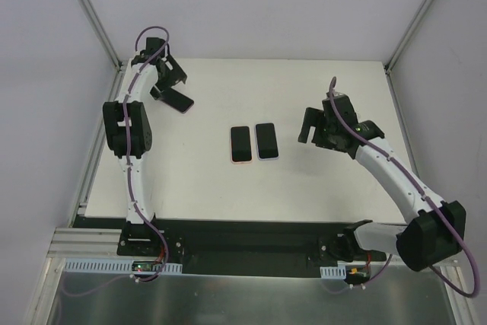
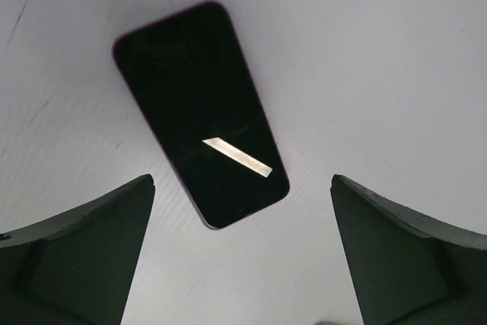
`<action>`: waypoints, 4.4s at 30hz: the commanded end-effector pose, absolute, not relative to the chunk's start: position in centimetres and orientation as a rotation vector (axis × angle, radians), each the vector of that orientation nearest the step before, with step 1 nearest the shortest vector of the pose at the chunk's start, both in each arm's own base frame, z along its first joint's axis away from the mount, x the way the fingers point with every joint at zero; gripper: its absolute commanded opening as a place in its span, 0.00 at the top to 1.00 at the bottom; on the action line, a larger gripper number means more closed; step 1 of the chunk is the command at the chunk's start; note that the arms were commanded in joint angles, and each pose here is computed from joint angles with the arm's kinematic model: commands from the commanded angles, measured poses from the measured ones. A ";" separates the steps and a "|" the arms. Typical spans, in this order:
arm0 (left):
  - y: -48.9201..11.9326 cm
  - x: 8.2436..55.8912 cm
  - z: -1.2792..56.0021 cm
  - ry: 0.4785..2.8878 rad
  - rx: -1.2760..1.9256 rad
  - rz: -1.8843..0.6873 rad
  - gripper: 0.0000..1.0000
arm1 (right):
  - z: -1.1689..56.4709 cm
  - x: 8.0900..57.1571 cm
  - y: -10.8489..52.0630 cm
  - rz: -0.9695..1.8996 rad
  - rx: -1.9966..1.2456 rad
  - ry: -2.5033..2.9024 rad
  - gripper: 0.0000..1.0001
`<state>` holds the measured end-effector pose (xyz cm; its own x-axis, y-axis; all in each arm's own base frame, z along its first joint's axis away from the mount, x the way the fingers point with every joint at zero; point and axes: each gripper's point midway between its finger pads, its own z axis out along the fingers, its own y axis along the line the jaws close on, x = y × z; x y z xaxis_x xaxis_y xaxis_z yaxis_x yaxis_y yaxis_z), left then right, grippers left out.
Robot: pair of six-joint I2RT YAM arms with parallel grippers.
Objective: Put the phone into the phone case
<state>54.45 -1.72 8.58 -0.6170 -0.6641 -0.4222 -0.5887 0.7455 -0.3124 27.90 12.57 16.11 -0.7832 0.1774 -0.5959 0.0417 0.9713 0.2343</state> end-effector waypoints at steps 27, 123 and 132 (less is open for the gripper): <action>0.8 62.6 5.1 2.275 -0.665 -0.780 0.01 | 17.5 29.6 13.6 0.363 0.177 2.407 0.03; -10.2 34.5 9.2 2.576 -0.294 -0.313 0.01 | 4.8 35.6 -0.7 -0.232 -0.183 2.981 0.99; -12.5 35.2 6.8 2.687 0.002 -0.227 0.03 | 6.5 29.4 2.3 -0.074 -0.233 2.977 0.99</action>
